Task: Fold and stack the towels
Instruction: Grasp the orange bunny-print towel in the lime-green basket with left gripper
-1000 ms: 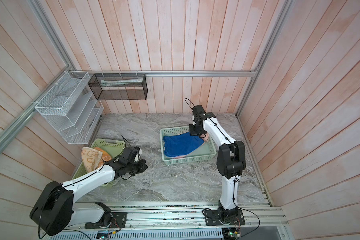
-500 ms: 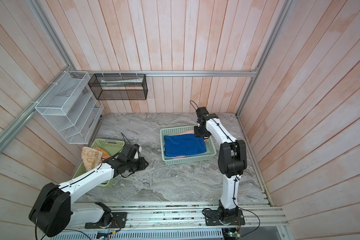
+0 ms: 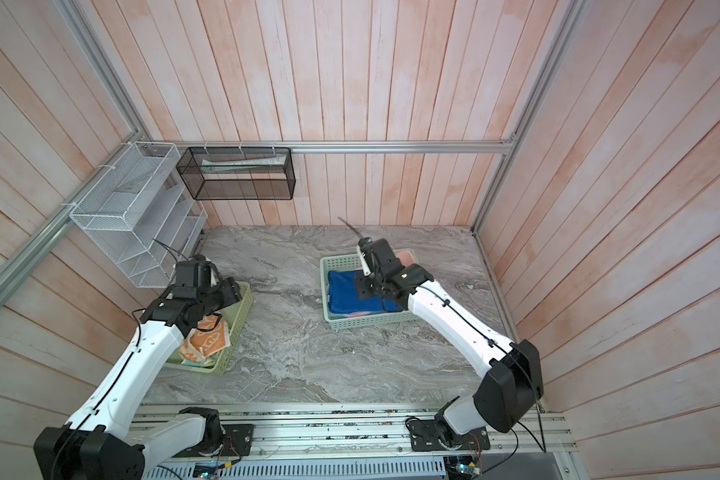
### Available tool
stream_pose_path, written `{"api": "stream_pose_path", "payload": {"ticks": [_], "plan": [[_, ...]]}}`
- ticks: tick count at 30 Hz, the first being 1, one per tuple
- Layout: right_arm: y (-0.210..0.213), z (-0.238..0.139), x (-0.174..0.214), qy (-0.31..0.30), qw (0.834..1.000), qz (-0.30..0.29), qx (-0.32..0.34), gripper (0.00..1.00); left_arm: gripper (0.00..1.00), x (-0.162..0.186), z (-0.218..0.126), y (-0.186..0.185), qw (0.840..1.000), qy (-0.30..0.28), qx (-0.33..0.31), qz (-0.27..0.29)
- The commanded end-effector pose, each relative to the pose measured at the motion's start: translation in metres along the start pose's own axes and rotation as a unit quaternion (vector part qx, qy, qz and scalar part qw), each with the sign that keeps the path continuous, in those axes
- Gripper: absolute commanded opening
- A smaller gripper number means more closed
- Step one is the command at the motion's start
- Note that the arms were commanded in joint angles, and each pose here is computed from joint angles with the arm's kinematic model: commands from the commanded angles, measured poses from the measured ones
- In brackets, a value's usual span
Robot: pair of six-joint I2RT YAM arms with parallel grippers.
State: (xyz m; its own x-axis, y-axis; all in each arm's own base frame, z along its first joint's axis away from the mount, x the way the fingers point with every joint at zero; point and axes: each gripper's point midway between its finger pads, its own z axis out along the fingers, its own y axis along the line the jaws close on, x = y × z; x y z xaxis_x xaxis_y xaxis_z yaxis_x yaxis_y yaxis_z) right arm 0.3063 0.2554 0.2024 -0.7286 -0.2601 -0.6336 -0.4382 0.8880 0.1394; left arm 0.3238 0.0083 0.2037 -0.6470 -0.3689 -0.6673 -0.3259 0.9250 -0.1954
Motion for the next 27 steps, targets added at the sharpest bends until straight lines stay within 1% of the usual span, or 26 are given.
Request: {"api": "stream_pose_path", "payload": {"ticks": [1,3,5,7,9,12,14,16,17,19,21,23,24,27], "plan": [[0.046,0.015,0.057,0.036,0.998,0.018,-0.048,0.50,0.82,0.014,-0.003,0.050,0.997,0.021,-0.069,-0.035],[0.074,0.020,0.095,0.049,0.996,0.008,-0.079,0.49,0.85,0.021,0.000,0.074,0.993,0.029,-0.094,-0.065],[0.088,0.029,0.128,0.067,0.994,-0.001,-0.092,0.47,0.87,0.032,0.004,0.091,0.988,0.039,-0.125,-0.087],[0.092,0.042,0.155,0.087,0.992,-0.006,-0.096,0.45,0.87,0.043,0.011,0.091,0.986,0.050,-0.119,-0.102],[0.082,0.058,0.172,0.103,0.992,-0.013,-0.075,0.44,0.87,0.056,0.020,0.089,0.984,0.072,-0.109,-0.121],[0.054,0.077,0.174,0.105,0.994,-0.024,-0.025,0.41,0.87,0.081,0.037,0.086,0.978,0.119,-0.096,-0.143],[0.030,0.088,0.162,0.092,0.996,-0.016,-0.005,0.40,0.87,0.095,0.046,0.085,0.973,0.141,-0.091,-0.159],[0.004,0.099,0.147,0.080,0.997,0.002,0.010,0.40,0.81,0.104,0.054,0.081,0.970,0.152,-0.077,-0.171],[-0.013,0.104,0.136,0.070,0.997,0.016,0.019,0.40,0.76,0.104,0.057,0.078,0.971,0.153,-0.066,-0.175],[-0.039,0.111,0.118,0.054,0.997,0.034,0.035,0.40,0.54,0.103,0.061,0.070,0.972,0.154,-0.042,-0.171],[-0.062,0.119,0.099,0.046,0.997,0.038,0.048,0.40,0.24,0.099,0.060,0.067,0.972,0.158,-0.039,-0.167],[-0.083,0.126,0.079,0.037,0.996,0.039,0.065,0.40,0.06,0.091,0.056,0.067,0.974,0.153,-0.042,-0.159],[-0.094,0.131,0.068,0.033,0.996,0.044,0.069,0.40,0.00,0.086,0.052,0.067,0.976,0.149,-0.043,-0.155],[-0.118,0.139,0.037,0.015,0.996,0.060,0.072,0.40,0.00,0.068,0.039,0.065,0.980,0.129,-0.044,-0.145]]}}
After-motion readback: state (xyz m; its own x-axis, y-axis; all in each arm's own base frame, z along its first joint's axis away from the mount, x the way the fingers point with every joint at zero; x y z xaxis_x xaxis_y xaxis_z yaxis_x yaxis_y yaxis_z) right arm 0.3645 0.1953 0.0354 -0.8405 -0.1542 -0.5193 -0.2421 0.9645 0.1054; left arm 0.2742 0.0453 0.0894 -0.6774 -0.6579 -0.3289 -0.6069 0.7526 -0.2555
